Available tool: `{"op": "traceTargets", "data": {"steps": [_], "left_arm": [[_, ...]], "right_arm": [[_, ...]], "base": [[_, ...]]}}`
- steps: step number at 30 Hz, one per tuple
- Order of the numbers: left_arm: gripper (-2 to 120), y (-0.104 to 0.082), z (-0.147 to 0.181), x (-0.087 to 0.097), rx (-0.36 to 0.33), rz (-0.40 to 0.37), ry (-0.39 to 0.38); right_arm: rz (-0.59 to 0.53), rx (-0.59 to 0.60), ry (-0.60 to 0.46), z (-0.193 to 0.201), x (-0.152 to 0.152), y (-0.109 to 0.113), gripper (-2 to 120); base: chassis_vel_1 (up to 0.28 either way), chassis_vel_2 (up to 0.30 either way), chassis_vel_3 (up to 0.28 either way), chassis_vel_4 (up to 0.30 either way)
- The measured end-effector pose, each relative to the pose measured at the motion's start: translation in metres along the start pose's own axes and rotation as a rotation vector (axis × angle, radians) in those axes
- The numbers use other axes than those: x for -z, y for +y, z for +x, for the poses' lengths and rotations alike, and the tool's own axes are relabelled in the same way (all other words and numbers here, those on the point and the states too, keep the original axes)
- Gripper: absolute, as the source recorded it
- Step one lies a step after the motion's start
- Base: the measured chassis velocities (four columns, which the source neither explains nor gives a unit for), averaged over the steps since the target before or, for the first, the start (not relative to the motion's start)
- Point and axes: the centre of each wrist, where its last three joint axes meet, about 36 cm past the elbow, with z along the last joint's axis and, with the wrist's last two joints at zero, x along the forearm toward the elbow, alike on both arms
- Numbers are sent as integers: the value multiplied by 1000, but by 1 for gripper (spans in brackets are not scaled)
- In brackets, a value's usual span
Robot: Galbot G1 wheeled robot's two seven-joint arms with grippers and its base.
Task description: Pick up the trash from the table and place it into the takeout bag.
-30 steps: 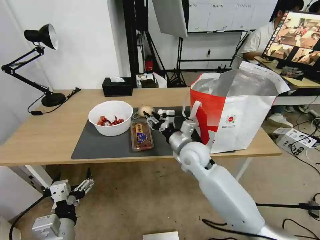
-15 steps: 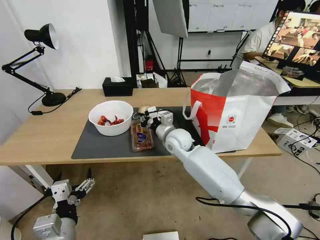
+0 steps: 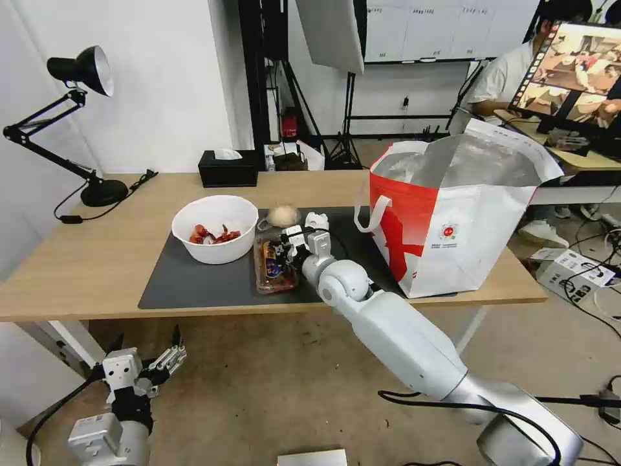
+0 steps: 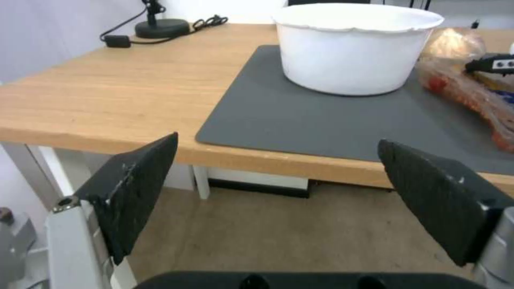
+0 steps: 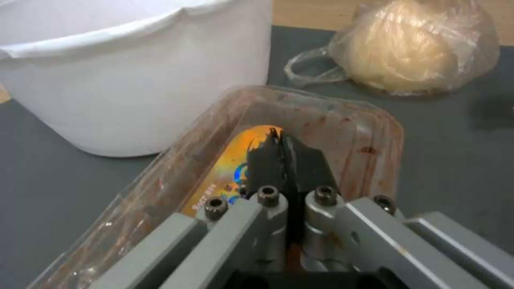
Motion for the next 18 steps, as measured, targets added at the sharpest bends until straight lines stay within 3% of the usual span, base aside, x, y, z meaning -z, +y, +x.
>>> {"op": "traceTargets", "data": {"steps": [5,7,11,14,15,18], "left_arm": [[100,2,-5,2,-41,23,-4],[100,5,-12,4,-102,60,-3],[100,7,-18,6,-153,93,-2],[100,15,-41,10,-284,181,-2],[100,15,-41,10,-284,181,-2],[100,18,-64,7,-380,262,-3]], "right_arm": [[-2,-1,0,3,-1,-1,0],[1,-1,-4,7,0,-2,0],[1,-1,-7,9,0,-2,0],[-9,6,-18,18,3,0,0],[-9,6,-18,18,3,0,0],[-5,12,-28,22,6,2,0]], "base": [[0,0,0,0],[0,0,0,0],[0,0,0,0],[0,0,0,0],[0,0,0,0],[0,0,0,0]]}}
